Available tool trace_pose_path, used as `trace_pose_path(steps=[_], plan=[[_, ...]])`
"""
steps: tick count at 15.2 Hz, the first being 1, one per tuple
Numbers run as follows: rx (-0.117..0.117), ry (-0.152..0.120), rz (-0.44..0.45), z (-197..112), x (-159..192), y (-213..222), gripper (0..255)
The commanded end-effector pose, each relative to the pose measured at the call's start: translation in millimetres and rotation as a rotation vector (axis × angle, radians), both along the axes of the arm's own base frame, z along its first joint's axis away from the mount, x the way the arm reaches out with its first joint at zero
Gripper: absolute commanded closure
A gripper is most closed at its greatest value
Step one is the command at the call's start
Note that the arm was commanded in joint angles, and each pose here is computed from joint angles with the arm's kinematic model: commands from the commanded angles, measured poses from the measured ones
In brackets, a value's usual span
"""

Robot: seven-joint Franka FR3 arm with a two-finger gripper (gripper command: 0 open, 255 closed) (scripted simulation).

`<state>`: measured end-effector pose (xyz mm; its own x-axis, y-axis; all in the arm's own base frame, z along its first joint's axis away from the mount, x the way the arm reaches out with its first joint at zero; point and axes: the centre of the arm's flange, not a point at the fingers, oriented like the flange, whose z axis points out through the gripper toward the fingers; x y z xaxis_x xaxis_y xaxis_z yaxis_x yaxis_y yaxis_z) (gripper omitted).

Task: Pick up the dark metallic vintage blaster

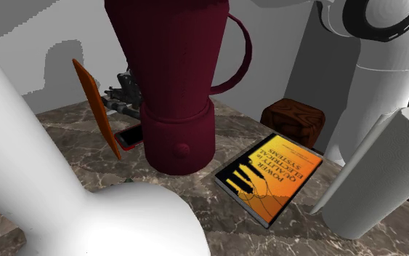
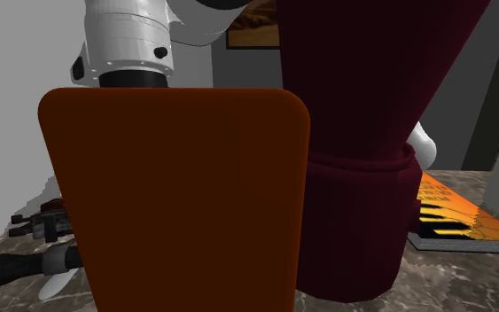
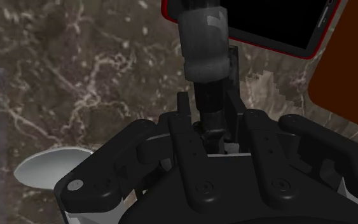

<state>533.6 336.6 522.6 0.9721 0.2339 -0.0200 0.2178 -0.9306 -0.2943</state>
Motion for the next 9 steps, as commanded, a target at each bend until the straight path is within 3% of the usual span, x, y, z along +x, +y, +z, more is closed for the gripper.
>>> trace_pose_path(steps=[1,9], plan=[[0.0,-0.001,0.001,8.5,-0.2,0.5,255],[0.0,-0.001,0.001,50.7,-0.2,0.5,255]])
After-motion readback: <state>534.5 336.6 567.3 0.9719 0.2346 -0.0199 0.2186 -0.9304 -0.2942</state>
